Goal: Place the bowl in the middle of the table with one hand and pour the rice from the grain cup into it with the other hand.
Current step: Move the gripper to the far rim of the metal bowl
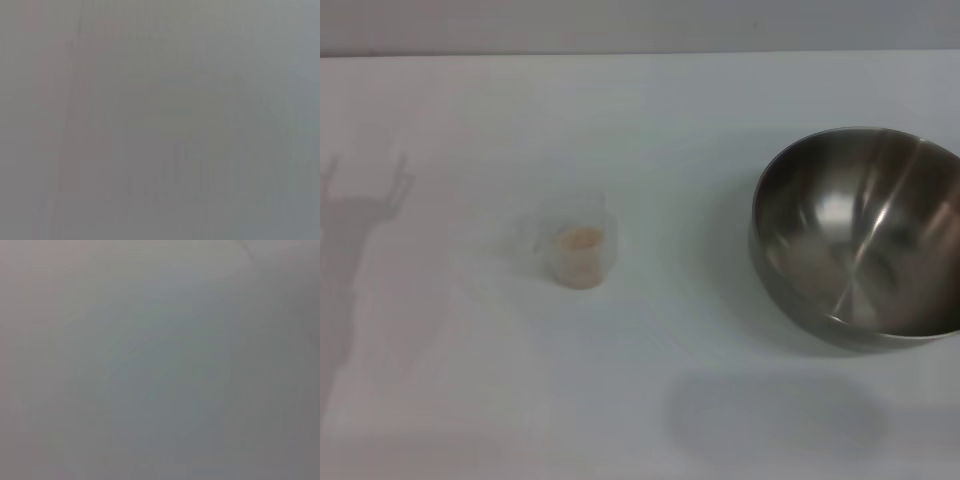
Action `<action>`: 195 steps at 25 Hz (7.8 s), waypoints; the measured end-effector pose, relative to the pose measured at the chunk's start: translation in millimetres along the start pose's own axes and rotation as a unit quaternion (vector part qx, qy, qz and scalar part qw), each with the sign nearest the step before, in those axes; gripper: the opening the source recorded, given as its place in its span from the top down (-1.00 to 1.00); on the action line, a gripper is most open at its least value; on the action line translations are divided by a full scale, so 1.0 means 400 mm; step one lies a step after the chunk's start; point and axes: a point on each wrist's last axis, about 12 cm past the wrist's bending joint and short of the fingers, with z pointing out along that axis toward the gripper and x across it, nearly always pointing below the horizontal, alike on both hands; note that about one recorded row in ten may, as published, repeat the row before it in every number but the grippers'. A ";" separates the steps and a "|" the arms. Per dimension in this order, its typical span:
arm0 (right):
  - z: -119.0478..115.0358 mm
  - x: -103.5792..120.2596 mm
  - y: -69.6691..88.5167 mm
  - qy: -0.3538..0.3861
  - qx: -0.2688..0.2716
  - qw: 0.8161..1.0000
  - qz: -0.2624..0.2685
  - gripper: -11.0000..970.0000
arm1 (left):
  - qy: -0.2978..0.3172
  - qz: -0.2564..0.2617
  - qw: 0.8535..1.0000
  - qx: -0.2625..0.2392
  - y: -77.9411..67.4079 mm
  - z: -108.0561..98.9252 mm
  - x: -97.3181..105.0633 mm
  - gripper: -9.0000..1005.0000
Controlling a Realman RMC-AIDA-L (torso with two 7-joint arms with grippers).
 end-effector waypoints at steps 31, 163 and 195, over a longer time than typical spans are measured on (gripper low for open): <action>0.090 0.037 0.054 -0.021 -0.034 0.999 0.009 -0.59 | 0.003 -0.013 1.000 0.009 -0.020 0.024 0.003 -0.71; 0.606 0.127 0.367 0.544 -0.454 0.566 -0.421 -0.59 | -0.013 -0.033 0.999 0.013 -0.034 0.020 -0.008 -0.66; 0.592 0.126 0.365 0.528 -0.458 0.580 -0.419 0.55 | -0.028 -0.037 0.999 0.012 -0.035 0.009 -0.020 -0.65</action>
